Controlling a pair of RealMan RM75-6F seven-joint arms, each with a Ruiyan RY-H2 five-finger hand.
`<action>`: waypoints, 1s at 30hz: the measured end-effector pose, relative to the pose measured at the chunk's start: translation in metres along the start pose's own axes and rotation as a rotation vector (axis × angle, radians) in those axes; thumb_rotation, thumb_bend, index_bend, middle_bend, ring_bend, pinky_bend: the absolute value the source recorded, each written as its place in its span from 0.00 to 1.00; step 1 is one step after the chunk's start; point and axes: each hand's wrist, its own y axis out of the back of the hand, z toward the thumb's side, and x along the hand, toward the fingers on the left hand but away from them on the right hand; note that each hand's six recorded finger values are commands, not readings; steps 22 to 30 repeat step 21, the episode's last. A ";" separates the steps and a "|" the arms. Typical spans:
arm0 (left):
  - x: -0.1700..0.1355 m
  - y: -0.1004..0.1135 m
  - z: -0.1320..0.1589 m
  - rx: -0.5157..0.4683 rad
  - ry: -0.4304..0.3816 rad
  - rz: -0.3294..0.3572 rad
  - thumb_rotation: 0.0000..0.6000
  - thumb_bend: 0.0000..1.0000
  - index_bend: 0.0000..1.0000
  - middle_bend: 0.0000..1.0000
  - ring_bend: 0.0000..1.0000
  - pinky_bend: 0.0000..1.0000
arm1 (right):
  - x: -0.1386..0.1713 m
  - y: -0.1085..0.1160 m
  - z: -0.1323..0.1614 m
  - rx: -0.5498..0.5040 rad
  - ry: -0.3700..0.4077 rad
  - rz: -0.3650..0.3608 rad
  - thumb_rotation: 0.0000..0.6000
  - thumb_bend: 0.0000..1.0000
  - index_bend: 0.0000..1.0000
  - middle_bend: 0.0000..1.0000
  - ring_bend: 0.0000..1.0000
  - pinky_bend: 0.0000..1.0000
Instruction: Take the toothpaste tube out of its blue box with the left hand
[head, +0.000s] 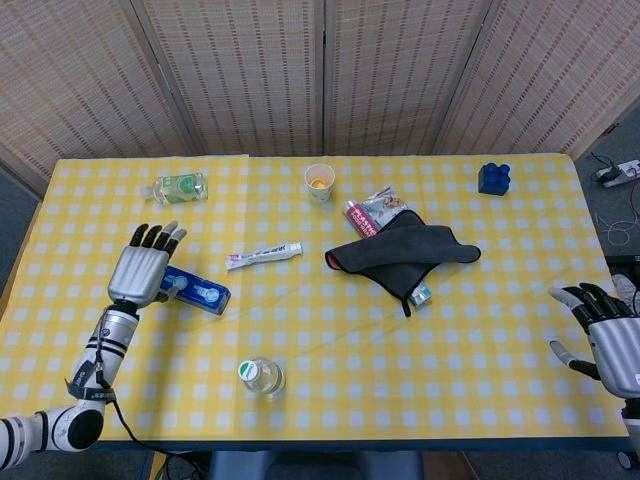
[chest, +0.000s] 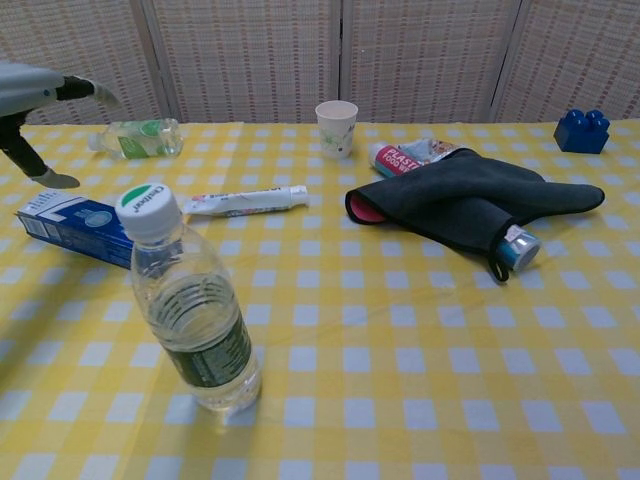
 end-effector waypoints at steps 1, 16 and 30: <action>-0.006 0.001 -0.008 -0.007 0.014 0.014 1.00 0.23 0.09 0.06 0.09 0.04 | -0.001 0.001 0.000 -0.004 0.004 0.003 1.00 0.18 0.23 0.25 0.16 0.31; -0.112 -0.007 -0.095 -0.022 0.171 0.172 1.00 0.23 0.15 0.10 0.10 0.04 | -0.006 -0.001 0.009 -0.064 0.063 0.055 1.00 0.18 0.23 0.25 0.16 0.31; -0.147 -0.015 -0.105 -0.018 0.204 0.186 1.00 0.23 0.15 0.10 0.10 0.04 | -0.008 -0.003 0.014 -0.073 0.094 0.058 1.00 0.18 0.22 0.25 0.16 0.31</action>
